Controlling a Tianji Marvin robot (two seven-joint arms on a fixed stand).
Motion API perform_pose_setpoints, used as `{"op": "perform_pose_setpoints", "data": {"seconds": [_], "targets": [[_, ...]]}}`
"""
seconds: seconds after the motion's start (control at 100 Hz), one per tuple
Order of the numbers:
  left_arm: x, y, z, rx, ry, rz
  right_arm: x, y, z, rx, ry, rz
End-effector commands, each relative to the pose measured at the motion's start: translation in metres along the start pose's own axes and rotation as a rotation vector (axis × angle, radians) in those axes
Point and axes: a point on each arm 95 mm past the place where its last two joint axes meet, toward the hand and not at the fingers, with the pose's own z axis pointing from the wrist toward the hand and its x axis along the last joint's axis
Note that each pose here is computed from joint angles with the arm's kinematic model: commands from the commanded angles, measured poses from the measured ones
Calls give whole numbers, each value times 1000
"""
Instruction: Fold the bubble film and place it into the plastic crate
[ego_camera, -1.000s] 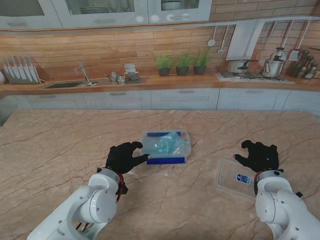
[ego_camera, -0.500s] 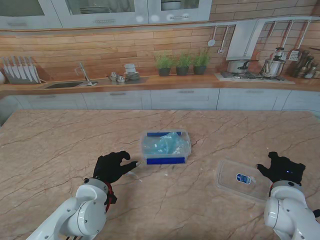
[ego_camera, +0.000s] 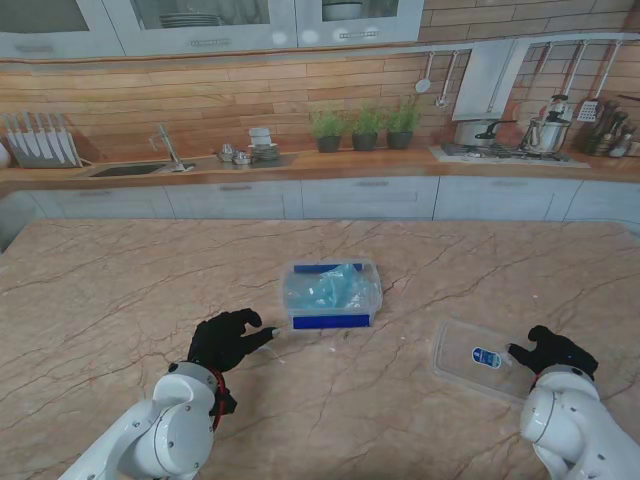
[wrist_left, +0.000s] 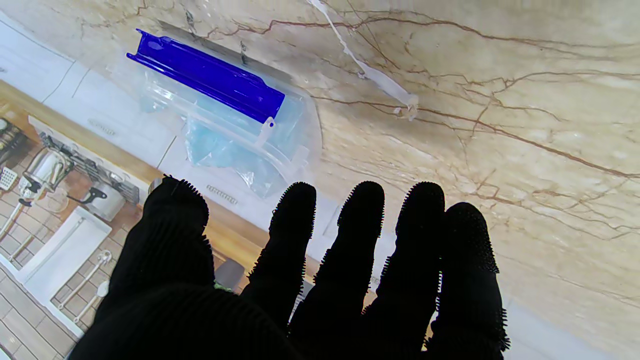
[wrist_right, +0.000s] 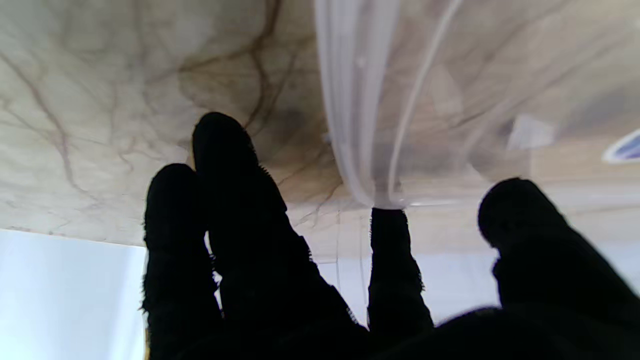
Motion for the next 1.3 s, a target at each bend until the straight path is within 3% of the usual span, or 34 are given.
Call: {"op": "perform_pose_setpoints", "data": {"seconds": [0.0, 0.28, 0.58, 0.79, 0.92, 1.1, 1.29], "targets": [[1, 4, -2, -12, 1, -2, 10, -6, -5, 10, 31, 13], [1, 2, -2, -15, 7, 2, 42, -21, -17, 82, 164, -35], [1, 3, -4, -35, 2, -7, 75, -23, -34, 86, 348, -68], [0, -2, -3, -37, 7, 0, 86, -22, -41, 77, 414, -118], [1, -1, -3, -41, 5, -9, 91, -23, -46, 93, 438, -106], [2, 2, -2, -59, 3, -12, 105, -23, -57, 175, 489, -35], [2, 3, 0, -76, -4, -18, 120, -19, -66, 196, 558, -25]]}}
